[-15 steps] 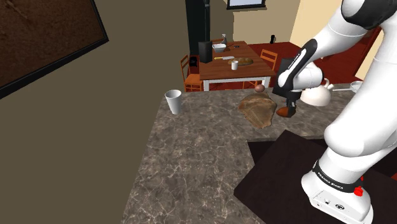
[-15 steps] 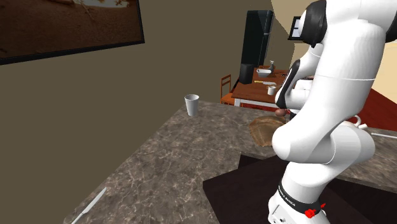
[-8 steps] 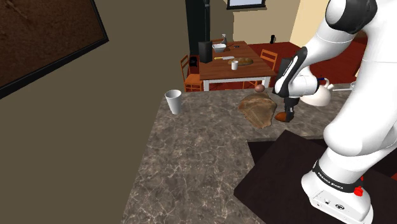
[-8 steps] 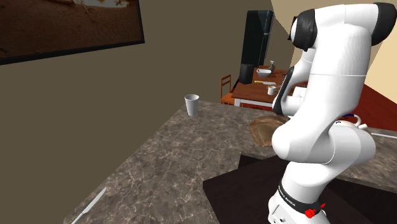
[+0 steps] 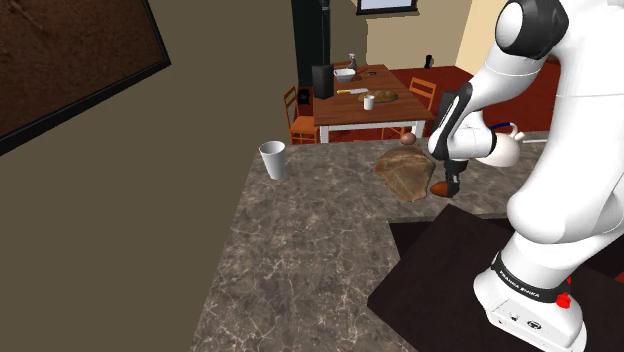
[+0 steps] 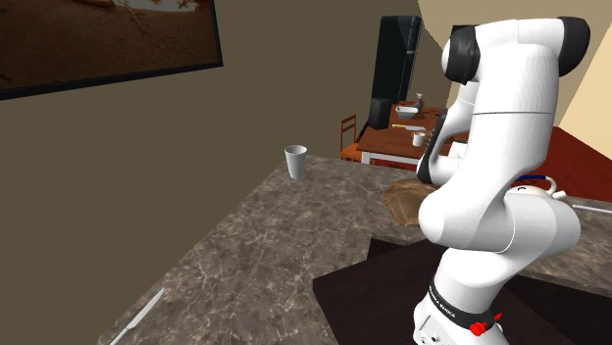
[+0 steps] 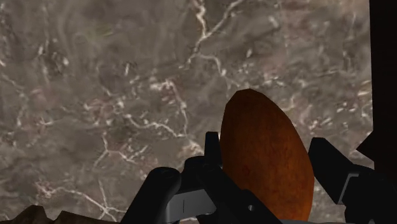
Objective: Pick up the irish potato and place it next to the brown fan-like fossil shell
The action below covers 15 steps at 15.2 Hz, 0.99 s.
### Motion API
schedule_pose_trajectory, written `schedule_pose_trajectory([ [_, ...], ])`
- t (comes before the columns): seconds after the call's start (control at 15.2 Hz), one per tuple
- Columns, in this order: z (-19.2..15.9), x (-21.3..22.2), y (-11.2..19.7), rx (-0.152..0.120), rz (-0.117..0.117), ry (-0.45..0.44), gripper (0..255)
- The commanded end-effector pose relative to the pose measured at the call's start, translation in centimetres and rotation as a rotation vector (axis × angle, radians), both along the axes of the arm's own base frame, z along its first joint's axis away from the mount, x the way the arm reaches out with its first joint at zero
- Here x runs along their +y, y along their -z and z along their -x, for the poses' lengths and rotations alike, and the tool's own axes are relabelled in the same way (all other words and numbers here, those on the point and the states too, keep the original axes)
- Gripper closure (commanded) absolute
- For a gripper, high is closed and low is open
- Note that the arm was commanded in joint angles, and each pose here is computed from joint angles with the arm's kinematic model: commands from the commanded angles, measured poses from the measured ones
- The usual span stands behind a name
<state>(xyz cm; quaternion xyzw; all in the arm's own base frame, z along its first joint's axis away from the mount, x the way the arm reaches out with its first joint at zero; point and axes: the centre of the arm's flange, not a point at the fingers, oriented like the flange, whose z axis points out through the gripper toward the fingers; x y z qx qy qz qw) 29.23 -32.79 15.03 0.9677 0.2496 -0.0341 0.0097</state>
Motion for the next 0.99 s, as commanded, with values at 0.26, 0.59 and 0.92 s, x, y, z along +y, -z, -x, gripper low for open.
schedule_pose_trajectory([
  [0.26,0.0,0.0,0.1,0.000,0.000,0.000,255],
  [0.59,0.0,0.0,0.1,0.000,0.000,0.000,0],
  [0.92,-0.3,0.2,-4.9,0.000,0.000,0.000,0],
])
